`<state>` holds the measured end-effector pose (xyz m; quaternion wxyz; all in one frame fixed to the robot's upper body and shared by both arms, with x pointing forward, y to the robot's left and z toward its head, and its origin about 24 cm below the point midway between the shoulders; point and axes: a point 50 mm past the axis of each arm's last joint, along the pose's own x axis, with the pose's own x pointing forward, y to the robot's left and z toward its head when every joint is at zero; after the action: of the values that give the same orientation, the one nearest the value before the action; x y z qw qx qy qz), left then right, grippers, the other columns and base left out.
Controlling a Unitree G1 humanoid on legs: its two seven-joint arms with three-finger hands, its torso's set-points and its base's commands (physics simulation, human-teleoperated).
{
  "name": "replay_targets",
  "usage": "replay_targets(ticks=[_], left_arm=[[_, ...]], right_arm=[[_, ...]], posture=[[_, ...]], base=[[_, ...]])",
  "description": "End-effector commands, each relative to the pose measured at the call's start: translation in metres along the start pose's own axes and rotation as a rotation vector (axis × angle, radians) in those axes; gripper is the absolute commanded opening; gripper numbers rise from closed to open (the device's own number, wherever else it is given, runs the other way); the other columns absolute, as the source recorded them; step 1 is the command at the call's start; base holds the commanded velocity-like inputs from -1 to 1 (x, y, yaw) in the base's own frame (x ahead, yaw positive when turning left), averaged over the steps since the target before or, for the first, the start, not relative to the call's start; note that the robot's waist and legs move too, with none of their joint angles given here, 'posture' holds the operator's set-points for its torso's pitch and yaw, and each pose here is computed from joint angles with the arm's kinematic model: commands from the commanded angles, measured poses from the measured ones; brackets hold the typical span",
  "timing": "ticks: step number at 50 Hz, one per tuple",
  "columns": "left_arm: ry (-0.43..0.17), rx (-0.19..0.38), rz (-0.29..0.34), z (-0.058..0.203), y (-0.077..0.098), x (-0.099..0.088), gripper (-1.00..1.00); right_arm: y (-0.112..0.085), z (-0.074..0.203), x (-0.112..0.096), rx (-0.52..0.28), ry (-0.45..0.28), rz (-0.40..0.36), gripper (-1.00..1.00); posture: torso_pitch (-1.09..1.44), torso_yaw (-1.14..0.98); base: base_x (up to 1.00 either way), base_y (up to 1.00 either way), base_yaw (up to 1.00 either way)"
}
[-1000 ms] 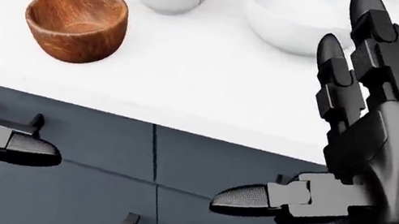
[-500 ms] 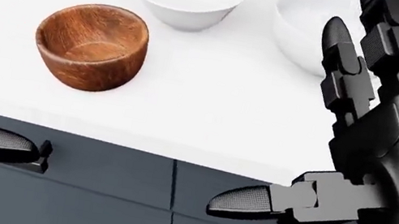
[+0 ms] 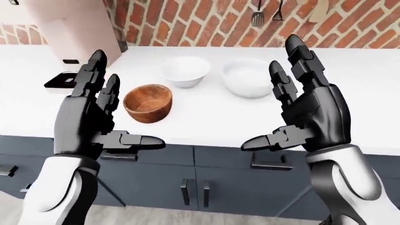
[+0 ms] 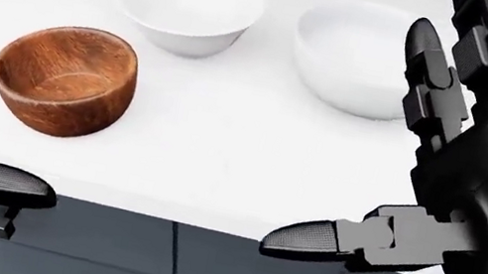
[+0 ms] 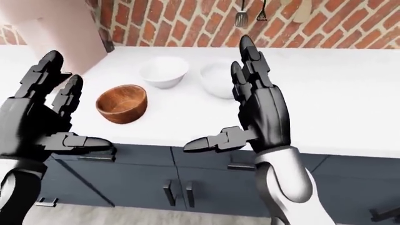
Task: Stack the bowls from largest to smallest.
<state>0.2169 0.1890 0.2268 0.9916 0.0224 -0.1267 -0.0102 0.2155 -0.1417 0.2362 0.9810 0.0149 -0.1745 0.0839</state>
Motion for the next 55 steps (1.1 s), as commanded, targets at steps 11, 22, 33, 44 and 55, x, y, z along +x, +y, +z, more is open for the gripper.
replay_targets(ticks=[11, 22, 33, 44, 55], left_arm=[[-0.091, 0.016, 0.031, 0.016, 0.008, -0.002, 1.0], [-0.091, 0.018, 0.031, 0.017, 0.009, -0.002, 1.0], [-0.093, 0.018, 0.032, 0.017, 0.009, -0.003, 1.0], [-0.099, 0.02, 0.035, 0.02, 0.011, -0.006, 1.0], [-0.098, 0.019, 0.033, 0.02, 0.014, -0.011, 1.0]], right_arm=[[0.009, 0.015, -0.001, -0.005, -0.096, 0.043, 1.0], [0.008, 0.015, 0.001, 0.008, -0.089, 0.043, 1.0], [0.009, 0.015, -0.001, 0.008, -0.101, 0.048, 1.0], [0.012, 0.022, 0.001, -0.001, -0.111, 0.061, 1.0], [0.025, 0.035, 0.044, -0.134, -0.109, 0.074, 1.0]], posture=[[0.0, 0.0], [0.0, 0.0], [0.0, 0.0], [0.0, 0.0], [0.0, 0.0]], base=[[0.1, 0.22, 0.0], [0.0, 0.0, 0.0], [0.13, 0.0, 0.0], [0.0, 0.0, 0.0], [0.0, 0.0, 0.0]])
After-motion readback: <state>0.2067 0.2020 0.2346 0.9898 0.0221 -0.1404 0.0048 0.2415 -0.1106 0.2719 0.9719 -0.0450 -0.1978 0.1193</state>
